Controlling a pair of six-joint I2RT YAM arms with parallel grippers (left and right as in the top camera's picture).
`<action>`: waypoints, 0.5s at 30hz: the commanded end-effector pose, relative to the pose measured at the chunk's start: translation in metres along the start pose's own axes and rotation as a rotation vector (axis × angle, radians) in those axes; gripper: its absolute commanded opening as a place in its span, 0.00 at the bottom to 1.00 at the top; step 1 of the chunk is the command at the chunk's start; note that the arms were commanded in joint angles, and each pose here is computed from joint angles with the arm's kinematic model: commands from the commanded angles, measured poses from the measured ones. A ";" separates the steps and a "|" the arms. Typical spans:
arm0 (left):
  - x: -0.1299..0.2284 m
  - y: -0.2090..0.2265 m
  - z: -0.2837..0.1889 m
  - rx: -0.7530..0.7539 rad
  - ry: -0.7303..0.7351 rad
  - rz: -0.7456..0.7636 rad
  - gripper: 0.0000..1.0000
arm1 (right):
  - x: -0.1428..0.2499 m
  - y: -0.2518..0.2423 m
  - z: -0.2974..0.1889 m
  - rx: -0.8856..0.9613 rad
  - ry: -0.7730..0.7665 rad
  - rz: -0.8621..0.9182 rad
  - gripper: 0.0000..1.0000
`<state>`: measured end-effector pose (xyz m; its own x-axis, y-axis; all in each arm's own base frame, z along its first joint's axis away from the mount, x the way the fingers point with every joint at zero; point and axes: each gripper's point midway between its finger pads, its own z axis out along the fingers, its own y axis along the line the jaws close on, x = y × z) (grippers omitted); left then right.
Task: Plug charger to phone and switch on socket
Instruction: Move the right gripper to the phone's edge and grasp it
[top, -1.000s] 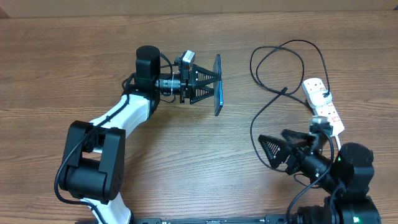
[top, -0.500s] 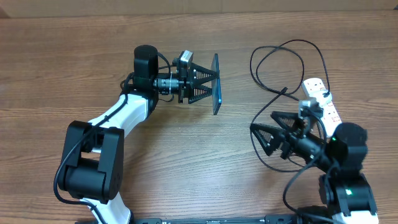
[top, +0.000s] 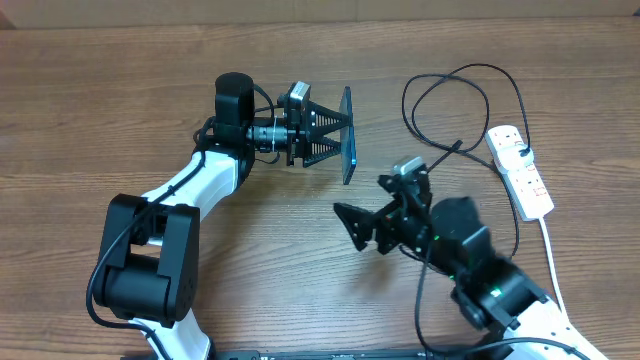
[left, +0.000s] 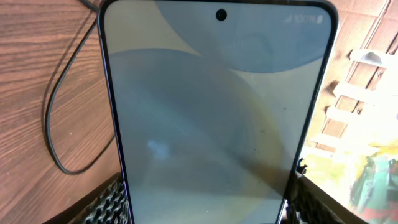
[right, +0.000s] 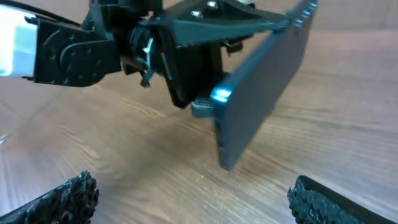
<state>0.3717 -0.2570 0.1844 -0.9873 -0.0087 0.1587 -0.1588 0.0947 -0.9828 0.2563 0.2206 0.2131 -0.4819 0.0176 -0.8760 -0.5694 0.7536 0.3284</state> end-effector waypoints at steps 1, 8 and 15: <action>0.002 -0.001 -0.002 0.009 0.024 -0.003 0.40 | -0.017 -0.020 0.009 0.193 -0.096 -0.010 1.00; 0.004 -0.001 -0.002 0.012 0.035 -0.003 0.40 | -0.019 -0.029 0.039 0.235 -0.135 -0.010 1.00; 0.006 -0.002 -0.002 0.014 0.043 -0.003 0.40 | -0.020 -0.029 0.058 0.223 -0.168 -0.006 0.96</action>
<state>0.3699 -0.2570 0.1850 -0.9865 0.0020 0.1635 -0.1626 0.0920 -0.9824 0.3144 0.2362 0.1975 -0.3652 0.0900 -0.9266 -0.4234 0.8704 0.2514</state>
